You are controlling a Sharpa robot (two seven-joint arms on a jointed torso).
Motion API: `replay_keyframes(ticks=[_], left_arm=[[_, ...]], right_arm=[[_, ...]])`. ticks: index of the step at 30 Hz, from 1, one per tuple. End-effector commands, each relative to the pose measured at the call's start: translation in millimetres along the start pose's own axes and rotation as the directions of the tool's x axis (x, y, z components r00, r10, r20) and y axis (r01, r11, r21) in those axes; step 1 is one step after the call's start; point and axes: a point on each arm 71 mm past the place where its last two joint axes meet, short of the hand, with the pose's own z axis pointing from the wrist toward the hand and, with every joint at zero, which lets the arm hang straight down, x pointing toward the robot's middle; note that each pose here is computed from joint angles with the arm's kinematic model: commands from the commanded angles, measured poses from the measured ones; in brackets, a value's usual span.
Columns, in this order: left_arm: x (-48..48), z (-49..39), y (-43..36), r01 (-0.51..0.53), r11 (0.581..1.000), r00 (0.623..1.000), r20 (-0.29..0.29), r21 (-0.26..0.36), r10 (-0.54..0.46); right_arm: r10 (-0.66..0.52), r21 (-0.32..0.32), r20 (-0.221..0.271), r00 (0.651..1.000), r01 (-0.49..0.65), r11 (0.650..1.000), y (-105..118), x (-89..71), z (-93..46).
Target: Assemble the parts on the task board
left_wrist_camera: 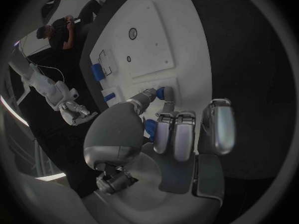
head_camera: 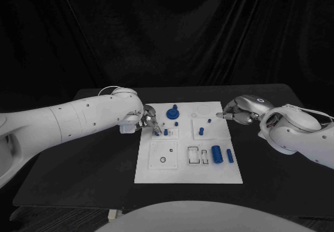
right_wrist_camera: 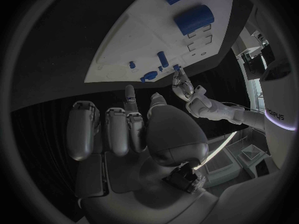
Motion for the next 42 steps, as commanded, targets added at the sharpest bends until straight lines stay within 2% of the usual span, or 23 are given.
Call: replay_keyframes(ticks=[1, 23, 35, 42], left_arm=[[2.9, 1.1, -0.5, -0.003, 1.0, 1.0, -0.014, -0.003, 0.003], [3.2, 2.1, 3.5, 0.004, 1.0, 1.0, -0.01, -0.023, -0.004], [0.1, 0.6, 6.2, 0.031, 1.0, 0.999, 0.037, 0.005, -0.031], [-3.5, -3.5, 8.2, 0.066, 0.996, 0.991, 0.113, 0.058, -0.072]], right_arm=[[-0.001, 0.004, -0.007, 1.0, 0.002, 1.0, -0.2, 1.3, -0.5], [-0.001, 0.003, -0.011, 1.0, 0.001, 1.0, -0.5, 3.1, -1.0], [0.0, 0.003, -0.014, 1.0, 0.0, 1.0, -0.6, 3.9, -1.1], [-0.001, 0.004, -0.013, 1.0, 0.001, 1.0, -1.3, 3.8, -1.4]])
